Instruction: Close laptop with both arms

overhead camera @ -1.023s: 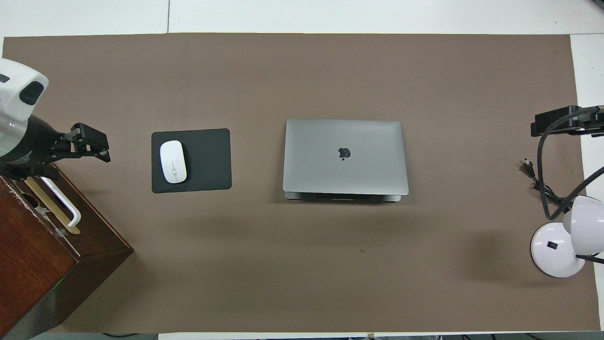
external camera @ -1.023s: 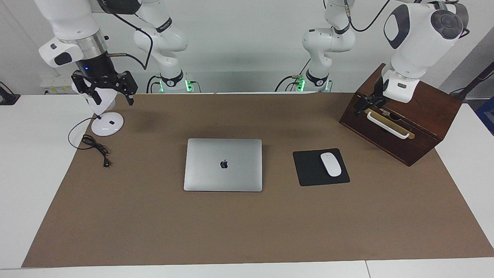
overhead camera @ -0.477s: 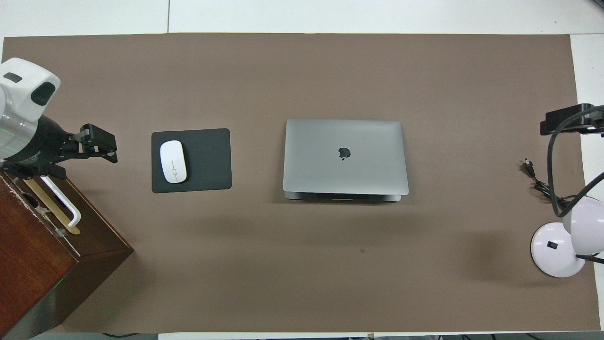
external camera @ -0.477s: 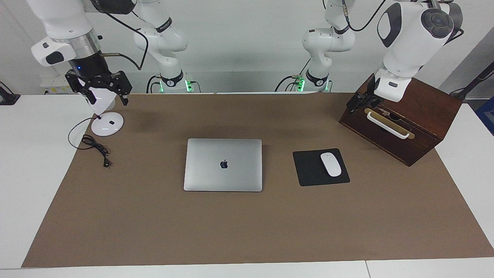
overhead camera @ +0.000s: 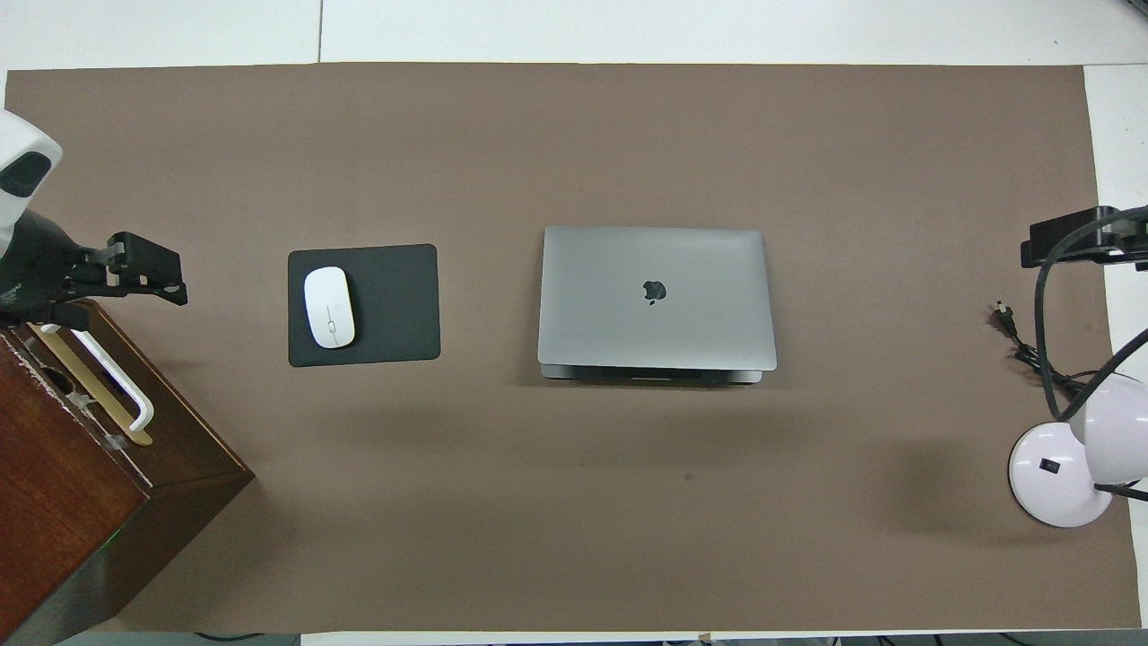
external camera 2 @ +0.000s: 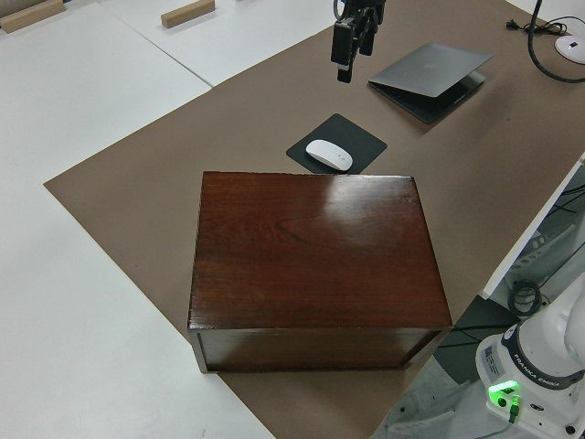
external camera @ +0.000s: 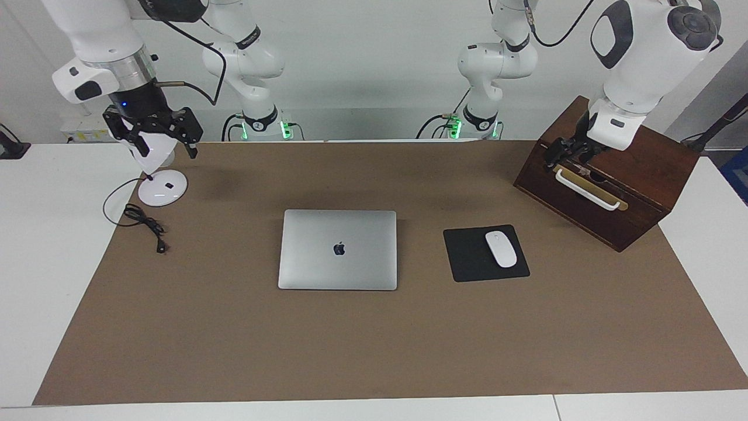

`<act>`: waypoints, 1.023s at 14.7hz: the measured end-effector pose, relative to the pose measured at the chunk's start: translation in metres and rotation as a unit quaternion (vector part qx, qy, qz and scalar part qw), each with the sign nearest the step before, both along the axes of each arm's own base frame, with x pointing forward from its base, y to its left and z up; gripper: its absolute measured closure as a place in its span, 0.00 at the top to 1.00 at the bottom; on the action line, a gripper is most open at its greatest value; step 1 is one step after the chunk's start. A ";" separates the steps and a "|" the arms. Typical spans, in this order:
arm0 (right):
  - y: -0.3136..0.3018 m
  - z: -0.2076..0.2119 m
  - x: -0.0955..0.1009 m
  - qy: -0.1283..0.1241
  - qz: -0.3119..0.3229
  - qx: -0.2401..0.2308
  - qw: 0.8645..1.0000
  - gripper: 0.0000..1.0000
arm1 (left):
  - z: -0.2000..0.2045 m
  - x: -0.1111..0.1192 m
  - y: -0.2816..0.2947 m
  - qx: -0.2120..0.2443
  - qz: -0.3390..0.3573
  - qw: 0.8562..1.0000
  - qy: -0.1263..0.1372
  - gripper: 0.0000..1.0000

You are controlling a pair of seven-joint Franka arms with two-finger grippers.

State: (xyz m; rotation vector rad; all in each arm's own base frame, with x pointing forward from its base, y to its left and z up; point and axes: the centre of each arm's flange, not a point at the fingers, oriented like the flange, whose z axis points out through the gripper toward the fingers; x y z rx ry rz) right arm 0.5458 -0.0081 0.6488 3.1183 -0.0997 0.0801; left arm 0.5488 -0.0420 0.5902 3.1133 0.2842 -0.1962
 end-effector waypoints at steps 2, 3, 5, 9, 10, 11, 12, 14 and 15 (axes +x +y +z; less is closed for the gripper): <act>-0.001 0.000 0.000 0.000 0.000 0.000 1.000 1.00 | 0.006 -0.004 0.000 0.001 -0.001 1.000 0.011 1.00; -0.001 0.000 0.000 0.000 -0.001 0.000 1.000 1.00 | 0.008 -0.005 0.000 0.001 -0.001 1.000 0.013 1.00; -0.001 0.000 0.000 0.000 -0.001 0.000 1.000 1.00 | 0.008 -0.006 0.000 0.001 -0.002 1.000 0.016 1.00; -0.001 0.000 0.000 0.000 -0.001 0.000 1.000 1.00 | 0.009 -0.005 -0.003 0.001 -0.005 1.000 0.012 1.00; -0.001 0.000 0.000 0.000 -0.001 0.000 1.000 1.00 | 0.012 -0.004 -0.006 0.000 -0.007 1.000 0.005 1.00; -0.001 0.000 0.000 0.000 -0.001 0.000 1.000 1.00 | 0.015 -0.003 -0.007 0.000 -0.007 1.000 -0.002 1.00; -0.001 0.000 0.000 0.000 -0.001 0.000 1.000 1.00 | 0.018 -0.002 -0.006 -0.001 -0.007 1.000 -0.008 1.00; -0.001 0.000 0.000 0.000 -0.001 0.000 1.000 1.00 | 0.022 -0.001 -0.004 -0.001 -0.004 1.000 -0.015 1.00; -0.001 0.000 0.000 0.000 -0.001 0.000 1.000 1.00 | 0.024 0.000 -0.003 -0.001 -0.003 1.000 -0.019 1.00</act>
